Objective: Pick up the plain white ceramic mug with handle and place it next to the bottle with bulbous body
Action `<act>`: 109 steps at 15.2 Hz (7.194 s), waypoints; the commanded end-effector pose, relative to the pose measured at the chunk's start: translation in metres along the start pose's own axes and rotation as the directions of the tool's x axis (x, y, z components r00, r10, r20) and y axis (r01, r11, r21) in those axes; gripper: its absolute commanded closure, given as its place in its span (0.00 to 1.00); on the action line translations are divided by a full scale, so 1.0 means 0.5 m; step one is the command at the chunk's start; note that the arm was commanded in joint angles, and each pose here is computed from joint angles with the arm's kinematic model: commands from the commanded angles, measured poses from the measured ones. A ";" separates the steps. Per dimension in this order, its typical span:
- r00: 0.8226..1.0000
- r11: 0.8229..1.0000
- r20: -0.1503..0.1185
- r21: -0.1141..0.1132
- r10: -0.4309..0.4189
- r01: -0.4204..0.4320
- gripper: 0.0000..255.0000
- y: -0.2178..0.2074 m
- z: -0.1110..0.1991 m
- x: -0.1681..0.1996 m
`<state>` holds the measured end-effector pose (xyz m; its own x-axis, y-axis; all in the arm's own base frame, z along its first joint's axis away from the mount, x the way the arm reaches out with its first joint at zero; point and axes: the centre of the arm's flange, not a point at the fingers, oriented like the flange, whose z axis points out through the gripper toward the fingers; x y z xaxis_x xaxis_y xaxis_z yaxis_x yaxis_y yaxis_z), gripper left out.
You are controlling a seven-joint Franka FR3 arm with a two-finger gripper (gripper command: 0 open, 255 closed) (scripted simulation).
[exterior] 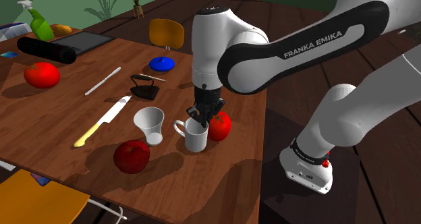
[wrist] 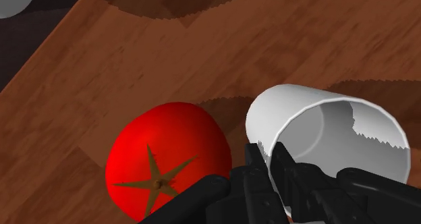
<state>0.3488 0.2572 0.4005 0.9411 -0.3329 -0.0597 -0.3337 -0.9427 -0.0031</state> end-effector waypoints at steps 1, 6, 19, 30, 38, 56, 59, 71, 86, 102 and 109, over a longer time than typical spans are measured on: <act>1.000 1.000 0.001 0.000 0.000 0.000 1.00 0.001 -0.022 0.000; 1.000 1.000 0.001 0.000 0.000 0.000 1.00 0.001 -0.074 -0.003; 1.000 1.000 0.001 0.000 0.000 0.000 1.00 0.000 -0.211 -0.012; 1.000 1.000 0.001 0.000 0.000 0.000 1.00 0.000 -0.327 -0.019; 1.000 1.000 0.001 0.000 0.000 0.000 1.00 0.000 -0.412 -0.024; 1.000 1.000 0.001 0.000 0.000 0.000 1.00 0.172 -0.527 0.035; 1.000 1.000 0.001 0.000 0.000 0.000 1.00 0.246 -0.529 0.063; 1.000 1.000 0.001 0.000 0.000 0.000 1.00 0.542 -0.537 0.175; 1.000 1.000 0.001 0.000 0.000 0.000 1.00 0.913 -0.547 0.314; 1.000 1.000 0.001 0.000 0.000 0.000 1.00 1.102 -0.468 0.391; 1.000 1.000 0.001 0.000 0.000 0.000 1.00 1.102 -0.394 0.395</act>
<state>0.3629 -0.3326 0.5900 0.9410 -0.3330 -0.0607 -0.3338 -0.9427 -0.0029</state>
